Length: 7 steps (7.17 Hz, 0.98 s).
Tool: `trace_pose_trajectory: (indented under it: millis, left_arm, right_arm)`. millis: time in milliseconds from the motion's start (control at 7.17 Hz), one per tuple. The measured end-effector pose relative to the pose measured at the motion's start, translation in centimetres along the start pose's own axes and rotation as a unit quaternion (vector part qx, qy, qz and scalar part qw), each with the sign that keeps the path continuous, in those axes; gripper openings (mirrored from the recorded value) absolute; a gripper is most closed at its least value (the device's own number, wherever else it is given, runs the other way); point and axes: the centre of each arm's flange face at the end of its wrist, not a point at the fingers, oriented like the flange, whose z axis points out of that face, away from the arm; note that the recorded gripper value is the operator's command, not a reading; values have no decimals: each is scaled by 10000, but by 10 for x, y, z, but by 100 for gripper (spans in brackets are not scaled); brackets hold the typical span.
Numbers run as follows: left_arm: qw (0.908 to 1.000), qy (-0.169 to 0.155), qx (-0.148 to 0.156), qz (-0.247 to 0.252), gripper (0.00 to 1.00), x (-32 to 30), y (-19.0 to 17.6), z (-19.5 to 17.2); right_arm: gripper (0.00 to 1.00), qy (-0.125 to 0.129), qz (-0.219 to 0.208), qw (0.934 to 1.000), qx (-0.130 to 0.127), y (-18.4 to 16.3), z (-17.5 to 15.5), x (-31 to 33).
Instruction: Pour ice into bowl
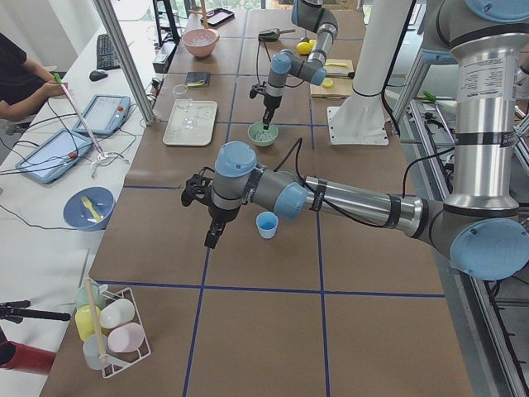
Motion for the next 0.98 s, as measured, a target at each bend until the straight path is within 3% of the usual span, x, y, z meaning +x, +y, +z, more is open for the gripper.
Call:
trace_pose_trajectory:
  millis: [279, 557, 976]
  left_arm:
    - [10000, 2, 12, 10, 100, 1, 0, -1]
    - [10000, 0, 15, 13, 100, 1, -1, -2]
    - [10000, -2, -6, -19, 100, 0, 0, 0]
  right_arm:
    - [0, -170, 78, 9998, -63, -20, -24, 4]
    - [0, -268, 233, 9993, -70, -57, -54, 68]
    - [0, 28, 84, 9999, -134, -132, -95, 220]
